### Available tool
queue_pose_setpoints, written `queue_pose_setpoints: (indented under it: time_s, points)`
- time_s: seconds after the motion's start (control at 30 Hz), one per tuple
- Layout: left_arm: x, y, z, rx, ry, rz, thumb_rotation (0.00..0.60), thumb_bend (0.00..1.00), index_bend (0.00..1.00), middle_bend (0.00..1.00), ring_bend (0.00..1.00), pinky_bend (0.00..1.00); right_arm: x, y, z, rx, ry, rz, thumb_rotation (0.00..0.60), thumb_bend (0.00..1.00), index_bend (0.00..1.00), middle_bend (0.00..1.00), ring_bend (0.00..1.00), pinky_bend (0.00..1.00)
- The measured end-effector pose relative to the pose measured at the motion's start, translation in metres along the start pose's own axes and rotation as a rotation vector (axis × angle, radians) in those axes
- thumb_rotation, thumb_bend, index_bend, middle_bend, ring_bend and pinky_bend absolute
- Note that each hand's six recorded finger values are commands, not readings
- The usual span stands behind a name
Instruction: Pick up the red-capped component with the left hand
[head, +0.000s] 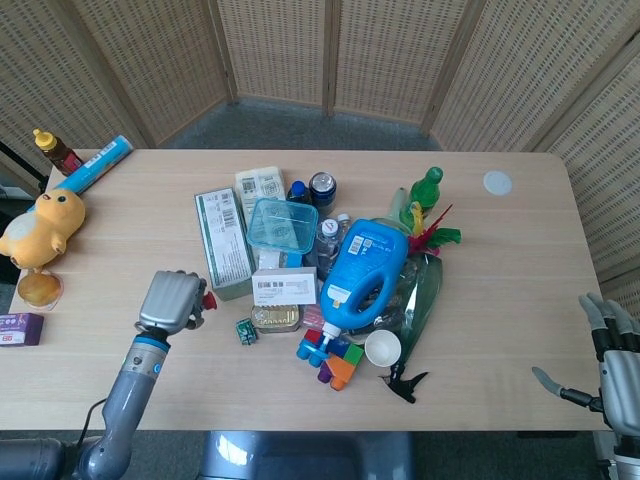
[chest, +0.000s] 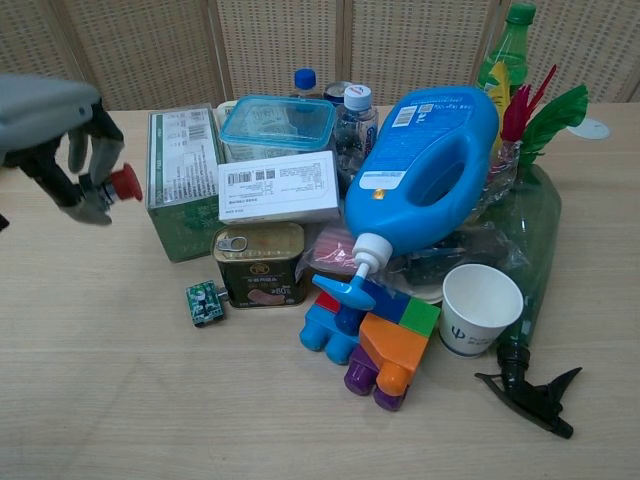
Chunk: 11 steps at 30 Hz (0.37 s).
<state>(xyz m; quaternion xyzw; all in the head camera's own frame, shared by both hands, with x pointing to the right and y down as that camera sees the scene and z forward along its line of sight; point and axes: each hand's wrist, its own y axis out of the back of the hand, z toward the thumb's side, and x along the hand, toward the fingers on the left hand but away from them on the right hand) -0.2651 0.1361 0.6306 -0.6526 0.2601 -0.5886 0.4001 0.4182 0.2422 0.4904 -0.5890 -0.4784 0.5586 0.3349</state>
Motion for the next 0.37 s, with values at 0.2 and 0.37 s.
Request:
queue_pose_setpoints:
  time_s: [0.2, 0.37]
  points:
    - [0.009, 0.072, -0.009, 0.02, 0.017, 0.128, 0.6, 0.02, 0.84, 0.67, 0.55, 0.62, 0.001, 0.0, 0.002, -0.003, 0.007, 0.001, 0.381, 0.0, 0.0, 0.0, 0.0, 0.0]
    - [0.01, 0.122, -0.012, 0.037, 0.028, 0.207, 0.6, 0.02, 0.84, 0.67, 0.55, 0.62, 0.001, 0.0, 0.002, -0.006, 0.005, 0.002, 0.38, 0.0, 0.0, 0.0, 0.0, 0.0]
